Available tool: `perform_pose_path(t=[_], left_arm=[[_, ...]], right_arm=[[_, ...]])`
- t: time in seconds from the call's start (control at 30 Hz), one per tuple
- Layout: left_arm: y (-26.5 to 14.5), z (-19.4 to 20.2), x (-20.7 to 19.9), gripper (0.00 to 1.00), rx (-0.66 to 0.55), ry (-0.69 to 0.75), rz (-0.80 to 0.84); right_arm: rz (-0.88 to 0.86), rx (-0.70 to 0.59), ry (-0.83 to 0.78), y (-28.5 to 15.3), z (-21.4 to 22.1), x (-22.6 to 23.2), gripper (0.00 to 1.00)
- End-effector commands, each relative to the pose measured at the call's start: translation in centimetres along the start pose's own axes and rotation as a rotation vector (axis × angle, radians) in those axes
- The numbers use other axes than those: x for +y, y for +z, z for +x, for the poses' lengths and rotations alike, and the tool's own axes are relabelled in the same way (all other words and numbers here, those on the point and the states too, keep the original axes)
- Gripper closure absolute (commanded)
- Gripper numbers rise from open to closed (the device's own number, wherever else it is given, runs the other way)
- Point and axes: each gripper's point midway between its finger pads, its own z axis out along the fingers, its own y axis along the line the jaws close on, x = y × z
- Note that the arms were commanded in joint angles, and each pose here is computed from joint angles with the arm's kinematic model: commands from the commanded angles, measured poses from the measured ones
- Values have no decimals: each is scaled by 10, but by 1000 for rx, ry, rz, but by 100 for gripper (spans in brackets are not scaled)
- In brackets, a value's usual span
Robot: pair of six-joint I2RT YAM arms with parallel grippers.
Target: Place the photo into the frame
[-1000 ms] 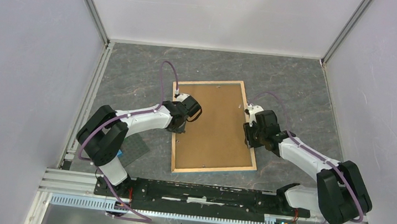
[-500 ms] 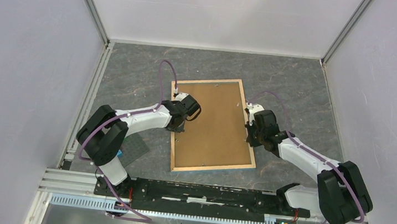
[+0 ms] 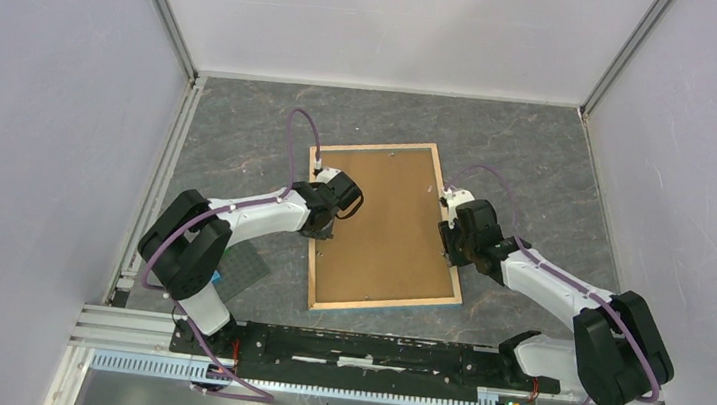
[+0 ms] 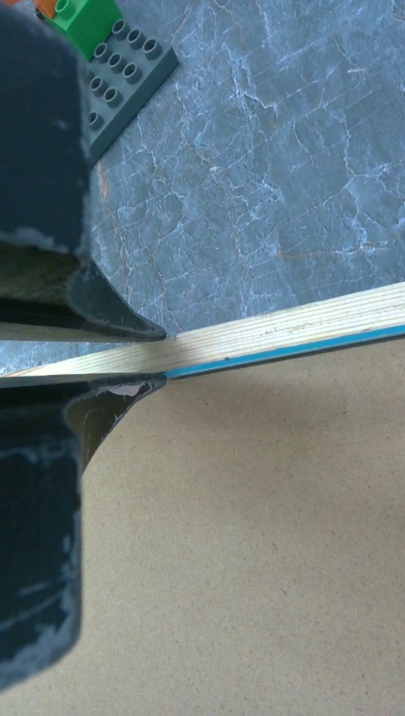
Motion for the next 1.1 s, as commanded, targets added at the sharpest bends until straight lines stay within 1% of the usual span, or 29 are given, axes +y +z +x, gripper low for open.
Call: perform_pose_path(t=[0.0, 0.1, 0.3, 0.4, 0.53, 0.77, 0.83, 0.9, 0.97, 1.07], left_arm=[[11, 19, 5, 98, 50, 53, -14], [11, 19, 5, 98, 53, 52, -14], [11, 19, 5, 98, 52, 54, -14], [12, 19, 5, 98, 54, 53, -15], [11, 19, 5, 98, 53, 53, -14], [11, 19, 5, 98, 53, 53, -12], [11, 19, 5, 98, 53, 55, -12], [11, 19, 4, 98, 52, 55, -11], [11, 19, 4, 98, 53, 55, -10], [11, 20, 5, 98, 53, 54, -11]], right_arm=[[-13, 46, -12, -3, 11, 4, 58], [-18, 33, -12, -4, 9, 5, 57], [-16, 57, -7, -2, 22, 5, 56], [-35, 33, 4, -5, 15, 8, 56], [-19, 9, -2, -5, 12, 5, 56], [48, 54, -30, 11, 22, -6, 60], [69, 57, -32, 13, 21, -10, 63], [76, 53, -32, 14, 19, -11, 68], [77, 56, -32, 14, 20, -11, 77], [77, 76, -37, 14, 29, -11, 86]])
